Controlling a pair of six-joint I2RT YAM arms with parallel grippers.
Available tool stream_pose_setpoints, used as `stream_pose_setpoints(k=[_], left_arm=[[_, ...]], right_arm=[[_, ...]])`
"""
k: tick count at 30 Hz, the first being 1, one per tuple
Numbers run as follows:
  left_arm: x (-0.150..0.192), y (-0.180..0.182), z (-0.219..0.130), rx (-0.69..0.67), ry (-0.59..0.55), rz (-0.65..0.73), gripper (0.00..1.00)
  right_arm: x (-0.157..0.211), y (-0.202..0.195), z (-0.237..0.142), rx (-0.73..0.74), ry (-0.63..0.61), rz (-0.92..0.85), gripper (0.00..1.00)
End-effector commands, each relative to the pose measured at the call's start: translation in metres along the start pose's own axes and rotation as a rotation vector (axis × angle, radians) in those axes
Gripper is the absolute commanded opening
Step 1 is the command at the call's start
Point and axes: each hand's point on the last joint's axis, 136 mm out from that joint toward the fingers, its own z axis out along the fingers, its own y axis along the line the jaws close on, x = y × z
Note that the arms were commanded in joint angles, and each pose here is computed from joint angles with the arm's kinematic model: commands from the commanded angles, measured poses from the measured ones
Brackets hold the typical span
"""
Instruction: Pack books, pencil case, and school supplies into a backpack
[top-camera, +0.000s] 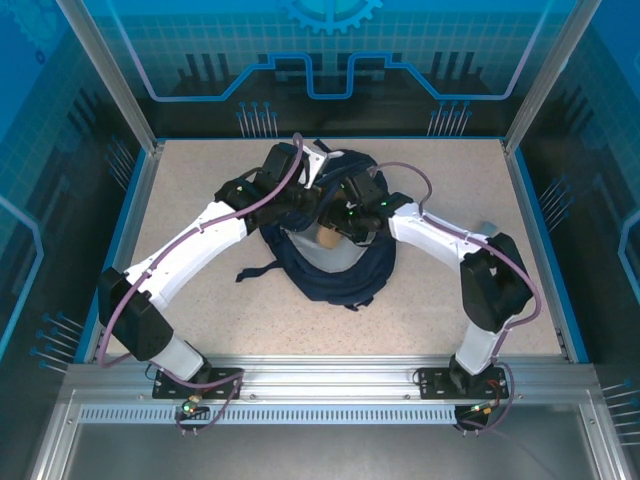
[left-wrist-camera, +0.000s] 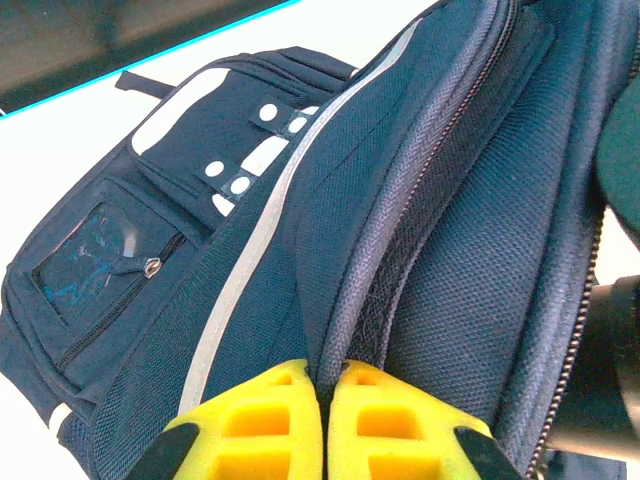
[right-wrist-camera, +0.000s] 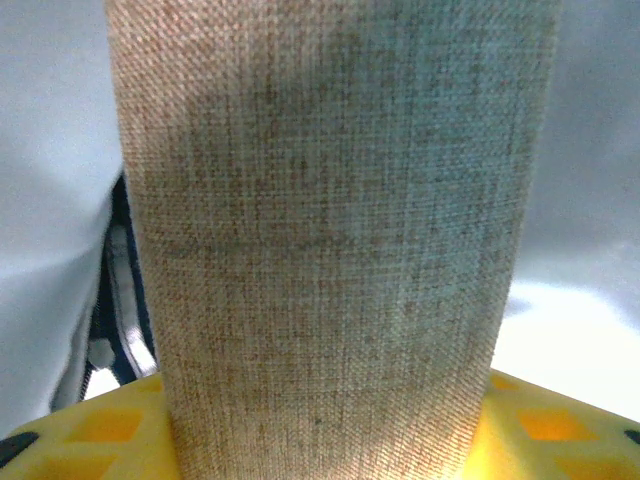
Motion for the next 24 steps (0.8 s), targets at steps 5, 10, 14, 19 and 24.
stream_pose_setpoints(k=[5, 10, 14, 19, 24], left_arm=[[-0.069, -0.014, -0.031, 0.064, -0.228, -0.048, 0.0], [-0.066, -0.013, -0.029, 0.065, -0.22, -0.053, 0.0], [-0.065, -0.015, -0.027, 0.073, -0.216, -0.056, 0.0], [-0.063, -0.014, -0.025, 0.071, -0.207, -0.059, 0.0], [-0.062, -0.014, -0.022, 0.072, -0.201, -0.069, 0.0]], right_arm=[[-0.021, 0.052, 0.012, -0.217, -0.052, 0.022, 0.79], [-0.013, 0.047, 0.017, -0.249, -0.03, 0.03, 0.77], [-0.008, 0.023, 0.021, -0.146, -0.019, 0.055, 0.69], [-0.004, -0.001, 0.021, -0.055, -0.034, 0.083, 0.67], [-0.004, -0.01, 0.027, -0.029, -0.042, 0.103, 0.57]])
